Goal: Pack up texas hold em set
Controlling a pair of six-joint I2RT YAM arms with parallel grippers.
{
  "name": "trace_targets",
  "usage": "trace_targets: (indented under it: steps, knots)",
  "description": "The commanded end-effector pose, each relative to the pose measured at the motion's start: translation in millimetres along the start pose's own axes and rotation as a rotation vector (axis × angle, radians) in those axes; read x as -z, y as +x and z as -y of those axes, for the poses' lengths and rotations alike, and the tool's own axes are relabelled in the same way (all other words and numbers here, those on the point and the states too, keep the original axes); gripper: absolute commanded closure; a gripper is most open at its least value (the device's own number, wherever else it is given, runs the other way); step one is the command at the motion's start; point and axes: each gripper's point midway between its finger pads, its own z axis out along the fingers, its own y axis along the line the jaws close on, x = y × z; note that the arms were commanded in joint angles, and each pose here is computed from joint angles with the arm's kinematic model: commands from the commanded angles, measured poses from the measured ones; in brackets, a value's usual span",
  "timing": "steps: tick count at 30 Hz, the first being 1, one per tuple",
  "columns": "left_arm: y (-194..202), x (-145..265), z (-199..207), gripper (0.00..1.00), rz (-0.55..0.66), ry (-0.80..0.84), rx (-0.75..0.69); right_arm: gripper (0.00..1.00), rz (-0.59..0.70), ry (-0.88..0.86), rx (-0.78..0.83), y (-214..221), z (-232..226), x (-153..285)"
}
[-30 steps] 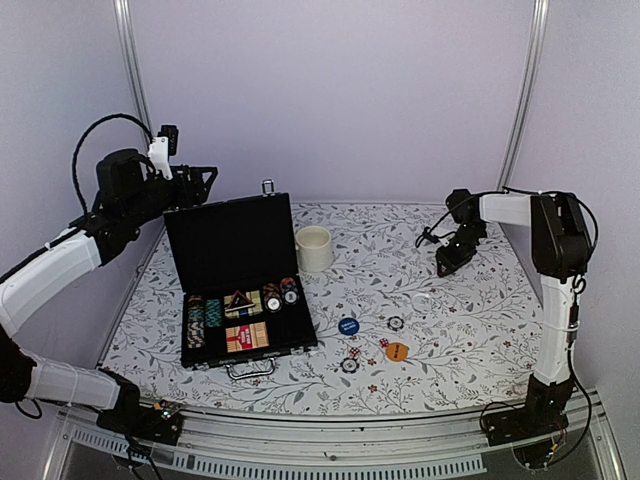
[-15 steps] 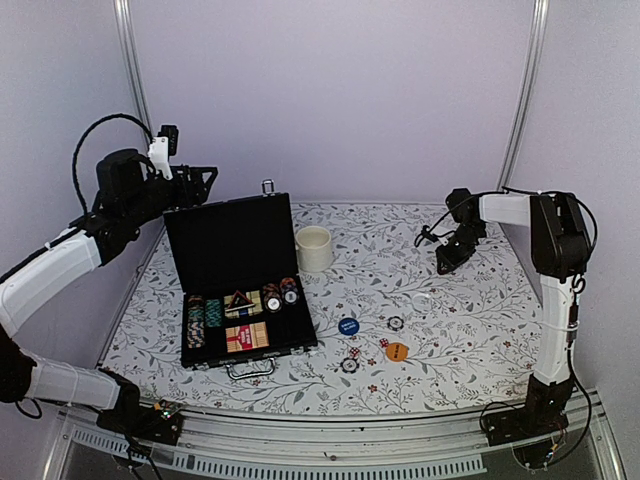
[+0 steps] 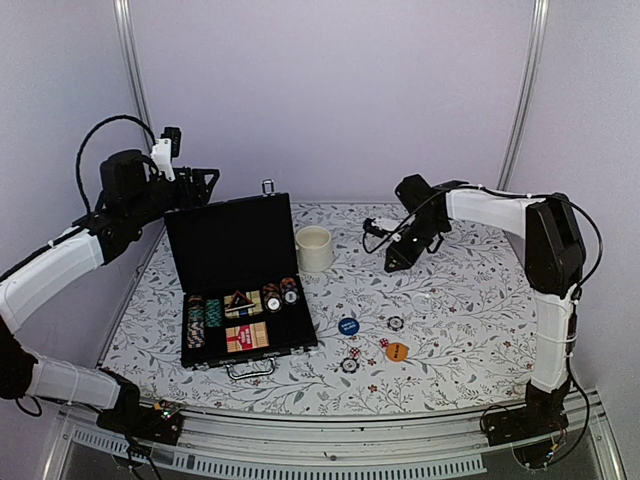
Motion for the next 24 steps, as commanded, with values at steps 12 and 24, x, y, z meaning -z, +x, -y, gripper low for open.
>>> trace_targets:
  steps: [12, 24]
  knots:
    - [-11, 4, 2, 0.20, 0.030, 0.016, 0.013, 0.97, 0.241, -0.302, 0.377, -135, -208, -25]
    - [-20, 11, 5, 0.20, 0.055, 0.029, 0.013, 0.97, 0.271, -0.377, 0.365, -165, -257, -101]
